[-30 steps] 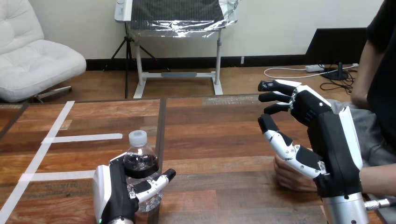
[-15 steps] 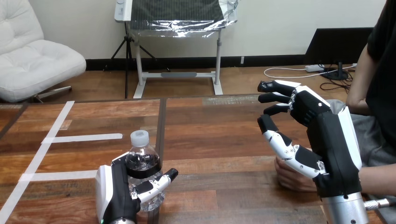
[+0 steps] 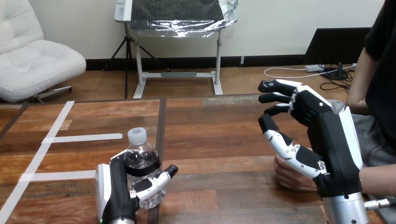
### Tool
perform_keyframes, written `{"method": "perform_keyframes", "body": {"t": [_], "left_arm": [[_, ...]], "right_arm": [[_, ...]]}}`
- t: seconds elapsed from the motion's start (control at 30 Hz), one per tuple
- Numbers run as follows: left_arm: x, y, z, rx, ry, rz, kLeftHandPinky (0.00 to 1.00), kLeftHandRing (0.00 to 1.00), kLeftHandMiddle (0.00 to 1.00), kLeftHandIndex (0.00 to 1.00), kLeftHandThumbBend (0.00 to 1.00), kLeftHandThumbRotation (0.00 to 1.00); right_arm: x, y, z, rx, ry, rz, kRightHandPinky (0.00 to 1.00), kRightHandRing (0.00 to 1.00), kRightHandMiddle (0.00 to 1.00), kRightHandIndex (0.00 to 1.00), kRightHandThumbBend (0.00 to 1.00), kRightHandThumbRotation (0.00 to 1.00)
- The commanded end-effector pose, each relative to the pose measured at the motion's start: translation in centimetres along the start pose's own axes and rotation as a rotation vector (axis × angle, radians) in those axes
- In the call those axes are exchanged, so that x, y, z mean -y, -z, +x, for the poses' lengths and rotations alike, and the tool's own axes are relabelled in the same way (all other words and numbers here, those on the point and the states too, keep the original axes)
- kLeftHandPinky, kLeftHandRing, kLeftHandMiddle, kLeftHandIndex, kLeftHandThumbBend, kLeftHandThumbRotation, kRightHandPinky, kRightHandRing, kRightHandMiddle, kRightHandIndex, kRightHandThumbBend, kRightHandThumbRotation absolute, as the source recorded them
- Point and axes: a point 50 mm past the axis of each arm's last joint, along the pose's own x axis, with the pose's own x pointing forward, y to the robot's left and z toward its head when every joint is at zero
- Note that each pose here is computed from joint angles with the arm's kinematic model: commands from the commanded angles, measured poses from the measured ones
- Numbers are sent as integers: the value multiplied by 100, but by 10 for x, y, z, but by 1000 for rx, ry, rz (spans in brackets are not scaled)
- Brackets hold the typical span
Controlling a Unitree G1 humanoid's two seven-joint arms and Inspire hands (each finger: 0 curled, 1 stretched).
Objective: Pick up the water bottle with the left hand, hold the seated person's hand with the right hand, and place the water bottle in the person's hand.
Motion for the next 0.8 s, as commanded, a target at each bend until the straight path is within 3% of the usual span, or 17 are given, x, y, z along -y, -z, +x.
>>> {"method": "perform_keyframes", "body": {"t": [0.0, 0.77], "left_arm": [[0, -29, 12, 143, -11, -63, 34, 38, 43, 44, 71, 0], [0, -60, 3, 276, 26, -193, 35, 39, 44, 44, 70, 0]], "right_arm": [[2, -15, 16, 106, -4, -12, 55, 67, 72, 68, 44, 12], [4, -15, 15, 83, 8, -4, 57, 68, 72, 68, 48, 16]]}}
